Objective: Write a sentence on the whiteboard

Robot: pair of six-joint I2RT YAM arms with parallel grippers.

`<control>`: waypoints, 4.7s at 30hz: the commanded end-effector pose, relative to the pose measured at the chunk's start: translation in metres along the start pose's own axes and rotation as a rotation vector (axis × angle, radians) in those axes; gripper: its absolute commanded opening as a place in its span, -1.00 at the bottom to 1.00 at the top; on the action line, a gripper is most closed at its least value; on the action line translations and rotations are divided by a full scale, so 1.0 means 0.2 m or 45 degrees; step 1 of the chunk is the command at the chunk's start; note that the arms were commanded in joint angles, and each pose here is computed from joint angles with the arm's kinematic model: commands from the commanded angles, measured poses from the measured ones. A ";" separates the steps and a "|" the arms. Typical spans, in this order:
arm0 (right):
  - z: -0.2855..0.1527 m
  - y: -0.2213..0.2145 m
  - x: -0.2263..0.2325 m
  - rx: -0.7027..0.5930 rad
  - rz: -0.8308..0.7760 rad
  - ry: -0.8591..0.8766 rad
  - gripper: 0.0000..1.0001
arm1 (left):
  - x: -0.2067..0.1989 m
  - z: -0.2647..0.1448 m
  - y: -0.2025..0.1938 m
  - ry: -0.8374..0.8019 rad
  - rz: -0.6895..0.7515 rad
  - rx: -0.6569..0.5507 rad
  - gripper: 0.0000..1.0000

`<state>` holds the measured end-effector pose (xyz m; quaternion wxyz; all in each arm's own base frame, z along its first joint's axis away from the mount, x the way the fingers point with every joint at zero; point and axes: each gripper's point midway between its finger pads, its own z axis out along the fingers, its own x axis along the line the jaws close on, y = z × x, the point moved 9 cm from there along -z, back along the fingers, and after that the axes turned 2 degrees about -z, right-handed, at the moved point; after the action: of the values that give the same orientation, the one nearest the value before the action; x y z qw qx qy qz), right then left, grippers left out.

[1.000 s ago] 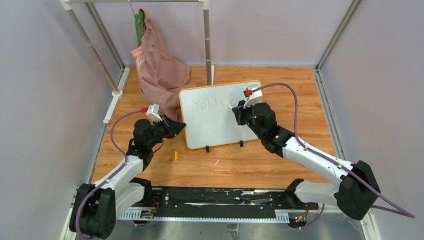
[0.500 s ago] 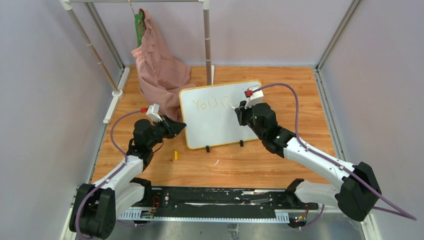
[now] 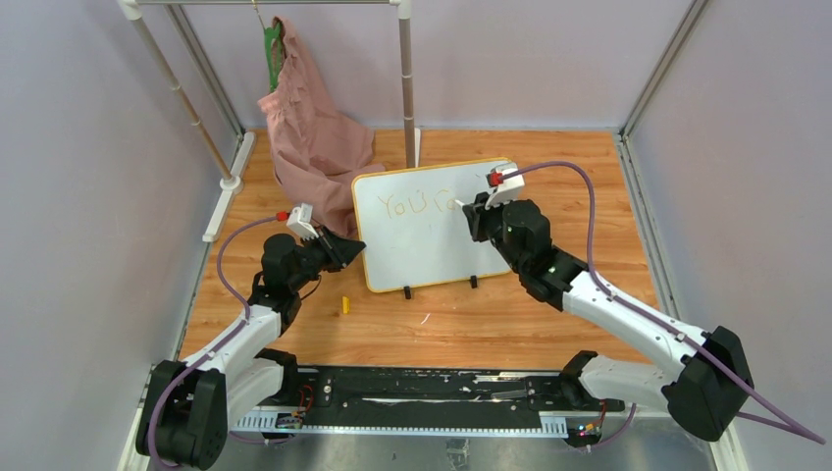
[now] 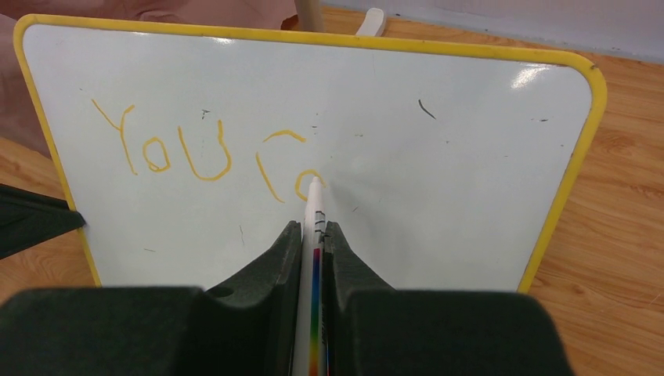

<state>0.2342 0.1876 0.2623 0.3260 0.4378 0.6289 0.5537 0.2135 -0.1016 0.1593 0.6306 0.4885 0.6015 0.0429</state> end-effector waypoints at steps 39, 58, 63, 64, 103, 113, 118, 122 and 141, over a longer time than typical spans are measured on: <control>0.04 -0.08 -0.02 0.100 -0.012 -0.048 -1.00 | -0.04 -0.01 0.02 -0.049 0.033 -0.039 -1.00; -0.03 -0.07 -0.05 0.057 0.011 -0.073 -1.00 | -0.04 -0.01 0.02 -0.049 0.032 -0.037 -1.00; -0.05 0.02 -0.05 -0.101 0.044 -0.044 -1.00 | -0.04 -0.01 0.02 -0.051 0.034 -0.036 -1.00; -0.05 0.03 -0.05 -0.134 0.044 -0.035 -1.00 | -0.04 -0.01 0.02 -0.052 0.035 -0.036 -1.00; -0.01 0.02 -0.05 -0.128 -0.038 0.020 -1.00 | -0.03 -0.02 -0.02 -0.022 0.102 -0.075 -1.00; 0.03 0.02 -0.06 -0.122 -0.020 -0.060 -1.00 | -0.04 -0.02 -0.01 -0.028 0.103 -0.074 -1.00; 0.03 0.02 -0.06 -0.145 -0.005 -0.061 -1.00 | -0.04 -0.02 -0.01 -0.028 0.103 -0.074 -1.00; 0.04 0.02 -0.06 -0.151 -0.002 -0.066 -1.00 | -0.04 -0.02 -0.01 -0.028 0.105 -0.073 -1.00; 0.01 -0.10 -0.06 -0.011 0.009 -0.054 -1.00 | -0.04 -0.03 -0.01 -0.036 0.106 -0.079 -1.00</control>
<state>0.2404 0.1821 0.2445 0.3454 0.4354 0.6183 0.5557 0.2044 -0.1046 0.1573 0.6357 0.4969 0.5867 0.0681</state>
